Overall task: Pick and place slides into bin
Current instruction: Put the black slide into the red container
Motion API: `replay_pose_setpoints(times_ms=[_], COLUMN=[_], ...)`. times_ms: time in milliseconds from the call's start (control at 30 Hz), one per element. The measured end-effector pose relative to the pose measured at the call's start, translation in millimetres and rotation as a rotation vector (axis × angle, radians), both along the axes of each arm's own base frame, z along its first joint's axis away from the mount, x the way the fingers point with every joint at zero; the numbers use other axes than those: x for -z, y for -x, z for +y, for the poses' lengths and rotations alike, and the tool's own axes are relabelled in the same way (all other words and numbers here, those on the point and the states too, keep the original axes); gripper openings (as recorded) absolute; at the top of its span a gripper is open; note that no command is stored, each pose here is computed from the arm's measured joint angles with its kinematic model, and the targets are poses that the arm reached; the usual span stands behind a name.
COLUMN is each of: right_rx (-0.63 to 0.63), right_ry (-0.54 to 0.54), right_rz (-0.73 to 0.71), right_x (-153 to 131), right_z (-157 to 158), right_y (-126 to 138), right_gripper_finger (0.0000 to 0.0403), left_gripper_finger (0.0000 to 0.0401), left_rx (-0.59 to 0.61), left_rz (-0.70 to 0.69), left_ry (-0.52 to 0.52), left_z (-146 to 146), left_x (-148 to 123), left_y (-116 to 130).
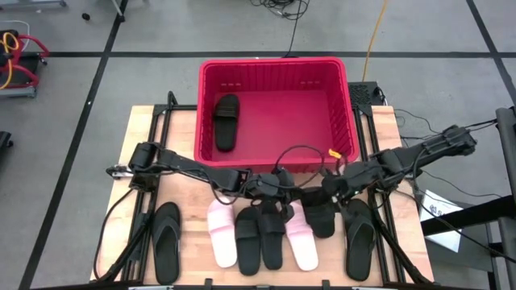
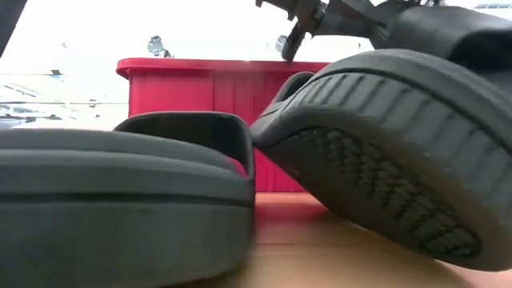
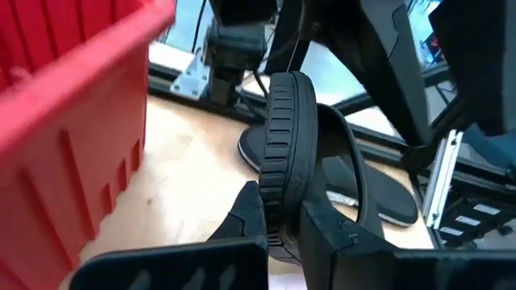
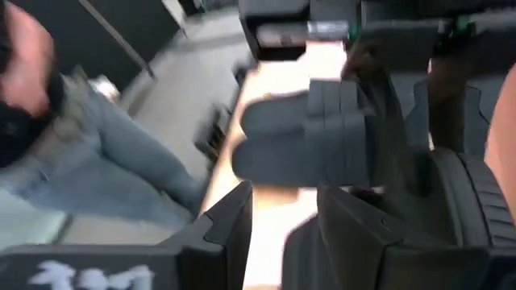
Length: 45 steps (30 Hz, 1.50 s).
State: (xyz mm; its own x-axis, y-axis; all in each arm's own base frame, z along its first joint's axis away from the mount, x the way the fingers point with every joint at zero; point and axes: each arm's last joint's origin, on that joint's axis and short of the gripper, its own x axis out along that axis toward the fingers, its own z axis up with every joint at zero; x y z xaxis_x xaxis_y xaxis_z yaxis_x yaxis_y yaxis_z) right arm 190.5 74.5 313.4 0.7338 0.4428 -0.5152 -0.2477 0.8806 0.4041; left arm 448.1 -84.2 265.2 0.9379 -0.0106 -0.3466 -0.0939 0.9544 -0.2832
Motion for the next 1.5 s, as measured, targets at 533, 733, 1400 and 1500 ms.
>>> replay_pose_setpoints(times_ms=[533,733,1400,1500], right_rx=[-0.079,-0.077,0.395,0.439], right_ry=[0.0,0.0,0.325,0.363], right_rz=[-0.389,-0.388,-0.417,-0.436], right_x=[-44,-44,-30,-29], right_z=[-8,-8,-26,-31], right_y=[37,37,-16,-25], right_gripper_finger=[0.0105,0.0104,0.0201,0.0221], left_gripper_finger=[0.0015,0.0015,0.0015,0.0015], left_rx=[-0.015,-0.088,-0.145,-0.109], left_rz=[0.007,-0.028,-0.126,-0.127], left_ry=[-0.04,-0.13,-0.38,-0.375], left_z=[14,28,65,64], left_x=[-89,-129,-179,-178], left_y=[69,110,165,165])
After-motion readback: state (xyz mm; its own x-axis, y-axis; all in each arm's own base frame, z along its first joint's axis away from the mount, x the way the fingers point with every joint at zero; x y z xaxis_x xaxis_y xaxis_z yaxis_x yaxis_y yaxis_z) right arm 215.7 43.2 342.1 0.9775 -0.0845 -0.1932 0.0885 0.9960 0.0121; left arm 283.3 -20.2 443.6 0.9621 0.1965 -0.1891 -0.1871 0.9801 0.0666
